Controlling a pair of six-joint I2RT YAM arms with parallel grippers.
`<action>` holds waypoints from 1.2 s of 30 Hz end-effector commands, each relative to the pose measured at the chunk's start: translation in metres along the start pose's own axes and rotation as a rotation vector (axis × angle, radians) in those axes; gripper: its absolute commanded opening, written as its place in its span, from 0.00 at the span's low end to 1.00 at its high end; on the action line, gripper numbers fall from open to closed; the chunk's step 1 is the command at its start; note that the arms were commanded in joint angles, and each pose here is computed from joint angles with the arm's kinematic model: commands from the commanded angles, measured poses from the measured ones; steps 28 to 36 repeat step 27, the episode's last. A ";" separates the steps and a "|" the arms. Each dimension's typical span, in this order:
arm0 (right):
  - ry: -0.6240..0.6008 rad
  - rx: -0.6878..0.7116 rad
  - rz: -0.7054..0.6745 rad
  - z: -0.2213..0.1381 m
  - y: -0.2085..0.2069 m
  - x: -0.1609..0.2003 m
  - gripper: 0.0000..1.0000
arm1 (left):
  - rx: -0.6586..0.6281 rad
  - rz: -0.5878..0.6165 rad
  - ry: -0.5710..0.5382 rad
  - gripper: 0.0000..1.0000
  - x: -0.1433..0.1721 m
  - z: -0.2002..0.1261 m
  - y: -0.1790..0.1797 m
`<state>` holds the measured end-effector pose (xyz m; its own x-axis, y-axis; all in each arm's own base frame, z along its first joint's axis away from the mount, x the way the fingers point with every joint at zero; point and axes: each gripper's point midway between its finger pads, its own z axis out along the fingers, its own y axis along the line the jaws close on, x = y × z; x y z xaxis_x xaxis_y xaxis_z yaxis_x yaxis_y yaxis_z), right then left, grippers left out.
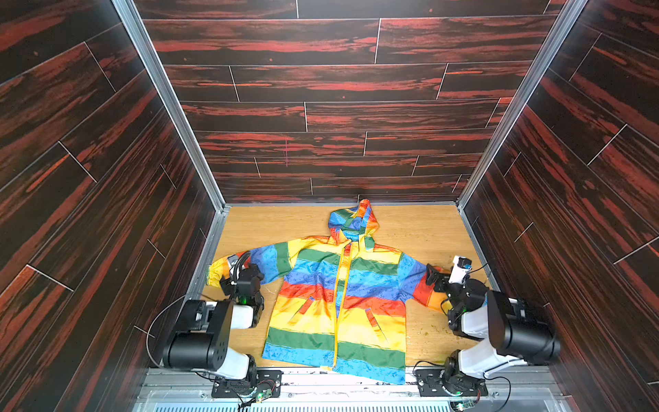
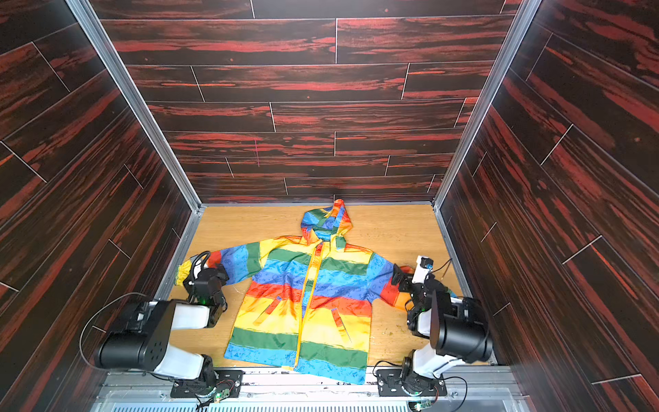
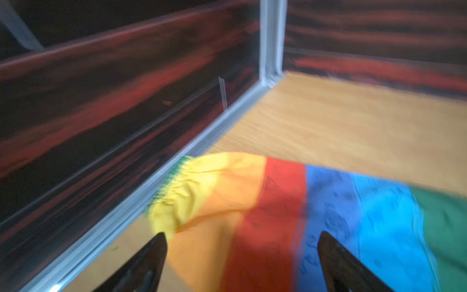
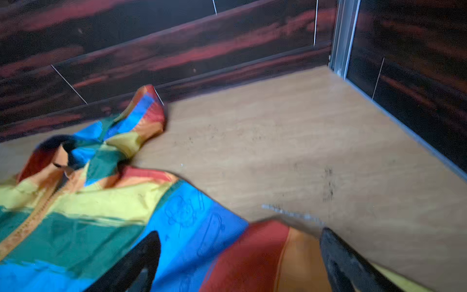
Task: Unzip the jacket
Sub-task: Reset both arms
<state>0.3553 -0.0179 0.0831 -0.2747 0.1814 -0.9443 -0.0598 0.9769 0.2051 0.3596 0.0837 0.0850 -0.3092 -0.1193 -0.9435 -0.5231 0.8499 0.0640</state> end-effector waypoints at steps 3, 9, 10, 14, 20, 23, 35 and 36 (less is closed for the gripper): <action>-0.136 0.132 -0.174 0.017 0.015 -0.042 0.99 | 0.119 -0.017 -0.038 1.00 -0.021 0.007 -0.025; -0.204 0.226 -0.191 0.005 0.011 -0.047 0.99 | 0.087 -0.017 -0.012 1.00 -0.020 0.008 -0.021; -0.202 0.227 -0.191 0.004 0.011 -0.046 0.99 | 0.088 -0.015 -0.009 1.00 -0.020 0.008 -0.021; -0.164 0.234 -0.170 0.012 0.005 -0.045 0.99 | 0.087 -0.017 -0.012 1.00 -0.020 0.008 -0.021; -0.108 0.193 -0.136 0.023 0.003 -0.042 0.99 | 0.087 -0.017 -0.012 1.00 -0.020 0.008 -0.021; -0.075 0.151 -0.112 0.027 0.001 -0.039 0.99 | 0.087 -0.018 -0.013 1.00 -0.020 0.008 -0.021; -0.082 0.148 -0.115 0.026 0.001 -0.040 0.99 | 0.087 -0.017 -0.013 1.00 -0.020 0.008 -0.021; -0.082 0.148 -0.115 0.026 0.001 -0.040 0.99 | 0.087 -0.017 -0.013 1.00 -0.020 0.008 -0.021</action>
